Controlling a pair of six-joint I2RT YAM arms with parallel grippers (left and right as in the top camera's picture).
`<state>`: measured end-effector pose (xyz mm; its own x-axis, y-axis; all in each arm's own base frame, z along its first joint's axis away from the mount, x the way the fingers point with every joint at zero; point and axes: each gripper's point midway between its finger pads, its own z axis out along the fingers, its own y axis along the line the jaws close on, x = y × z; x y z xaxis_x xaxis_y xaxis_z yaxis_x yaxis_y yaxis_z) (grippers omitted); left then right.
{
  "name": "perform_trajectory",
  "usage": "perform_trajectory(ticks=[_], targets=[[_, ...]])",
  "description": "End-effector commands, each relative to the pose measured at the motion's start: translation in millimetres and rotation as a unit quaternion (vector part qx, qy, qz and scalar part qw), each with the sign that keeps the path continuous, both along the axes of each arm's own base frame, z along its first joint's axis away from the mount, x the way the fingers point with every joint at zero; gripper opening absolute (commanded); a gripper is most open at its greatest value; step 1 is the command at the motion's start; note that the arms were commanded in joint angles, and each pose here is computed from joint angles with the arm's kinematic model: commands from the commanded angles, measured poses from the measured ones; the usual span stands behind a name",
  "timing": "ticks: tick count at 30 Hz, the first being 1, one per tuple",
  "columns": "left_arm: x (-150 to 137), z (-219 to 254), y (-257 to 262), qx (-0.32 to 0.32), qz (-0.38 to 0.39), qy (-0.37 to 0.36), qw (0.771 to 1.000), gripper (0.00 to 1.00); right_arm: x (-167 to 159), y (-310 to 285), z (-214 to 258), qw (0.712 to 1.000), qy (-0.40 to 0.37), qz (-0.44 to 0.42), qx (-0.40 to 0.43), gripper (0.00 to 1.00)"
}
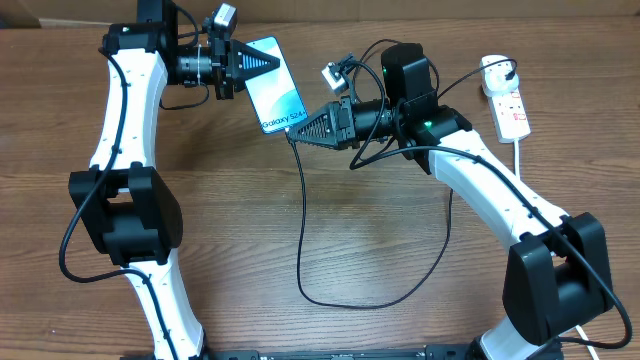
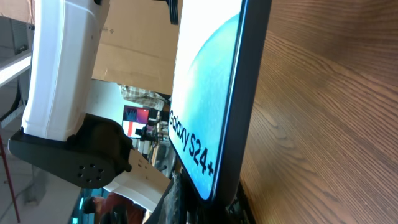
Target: Plug charger to phone and switch on socket
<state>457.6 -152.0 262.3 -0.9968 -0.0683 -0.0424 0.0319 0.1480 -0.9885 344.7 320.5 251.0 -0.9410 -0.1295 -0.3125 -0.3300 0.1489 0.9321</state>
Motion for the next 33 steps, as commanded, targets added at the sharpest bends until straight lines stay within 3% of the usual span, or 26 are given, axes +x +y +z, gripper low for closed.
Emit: perform_trajectory(ticks=[1, 33], targets=[[-7, 11, -13, -0.010, -0.015, 0.001, 1.000, 0.04, 16, 0, -1, 0.999, -0.023, -0.043, -0.017, 0.04], [-18, 17, -23, -0.031, -0.037, -0.031, 0.998, 0.04, 21, 1, 4, 0.998, -0.031, -0.052, -0.010, 0.04]])
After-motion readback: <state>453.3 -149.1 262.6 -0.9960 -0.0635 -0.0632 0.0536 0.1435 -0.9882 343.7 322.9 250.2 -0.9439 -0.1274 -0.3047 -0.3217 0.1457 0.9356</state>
